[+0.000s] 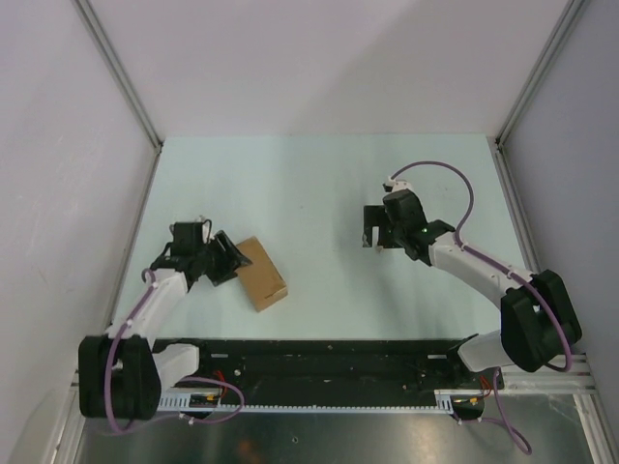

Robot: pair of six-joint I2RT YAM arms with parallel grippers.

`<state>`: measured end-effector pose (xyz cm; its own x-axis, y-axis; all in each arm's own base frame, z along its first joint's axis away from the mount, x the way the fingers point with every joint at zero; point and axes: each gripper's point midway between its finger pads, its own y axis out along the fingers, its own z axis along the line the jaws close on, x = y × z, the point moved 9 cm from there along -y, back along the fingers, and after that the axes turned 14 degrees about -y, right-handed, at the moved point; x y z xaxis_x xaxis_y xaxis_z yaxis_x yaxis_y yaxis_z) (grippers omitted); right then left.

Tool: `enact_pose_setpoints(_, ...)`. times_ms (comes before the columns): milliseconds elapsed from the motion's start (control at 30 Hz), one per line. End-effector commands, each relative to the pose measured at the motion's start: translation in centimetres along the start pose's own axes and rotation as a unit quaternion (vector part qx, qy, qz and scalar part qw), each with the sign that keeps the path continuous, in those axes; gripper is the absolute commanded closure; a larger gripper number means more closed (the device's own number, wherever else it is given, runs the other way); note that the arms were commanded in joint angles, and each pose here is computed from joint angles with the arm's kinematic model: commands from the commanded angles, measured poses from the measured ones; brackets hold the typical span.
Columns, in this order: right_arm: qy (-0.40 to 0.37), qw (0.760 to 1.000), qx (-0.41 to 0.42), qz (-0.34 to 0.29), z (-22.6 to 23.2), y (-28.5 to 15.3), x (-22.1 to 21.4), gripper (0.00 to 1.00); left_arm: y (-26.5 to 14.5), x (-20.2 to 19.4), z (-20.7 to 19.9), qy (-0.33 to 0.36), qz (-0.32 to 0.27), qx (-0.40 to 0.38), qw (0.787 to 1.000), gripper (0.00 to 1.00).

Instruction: Unpack the express box

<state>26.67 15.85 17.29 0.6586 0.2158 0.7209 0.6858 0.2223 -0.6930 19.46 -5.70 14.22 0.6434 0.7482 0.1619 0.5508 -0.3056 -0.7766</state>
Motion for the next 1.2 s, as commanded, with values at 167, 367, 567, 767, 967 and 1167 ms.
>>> enact_pose_setpoints(167,0.065,0.992,-0.105,-0.006,-2.9,-1.3,0.6,0.06,4.3,1.7,-4.6,0.099,0.072,-0.069,0.99,0.45)
enact_pose_setpoints(367,0.114,0.982,-0.15,0.004,-4.3,-1.1,0.2,0.08,6.0,3.8,-7.6,0.132,0.048,-0.073,0.987,0.45)
enact_pose_setpoints(567,0.141,0.98,-0.139,0.016,-4.5,0.0,0.0,0.13,7.8,5.7,-9.7,0.144,0.045,-0.075,0.986,0.43)
enact_pose_setpoints(767,0.158,0.976,-0.148,0.015,-4.5,0.8,0.0,0.15,5.6,7.5,-10.1,0.155,-0.041,-0.048,0.986,0.25)
enact_pose_setpoints(967,0.172,0.968,-0.182,0.014,-5.0,2.4,-0.2,0.18,-1.3,11.6,-11.0,0.155,-0.187,-0.05,0.969,0.11)
enact_pose_setpoints(1167,0.171,0.961,-0.218,0.005,-5.5,4.9,0.7,0.2,-10.6,16.2,-10.6,0.068,-0.371,-0.061,0.924,0.06)
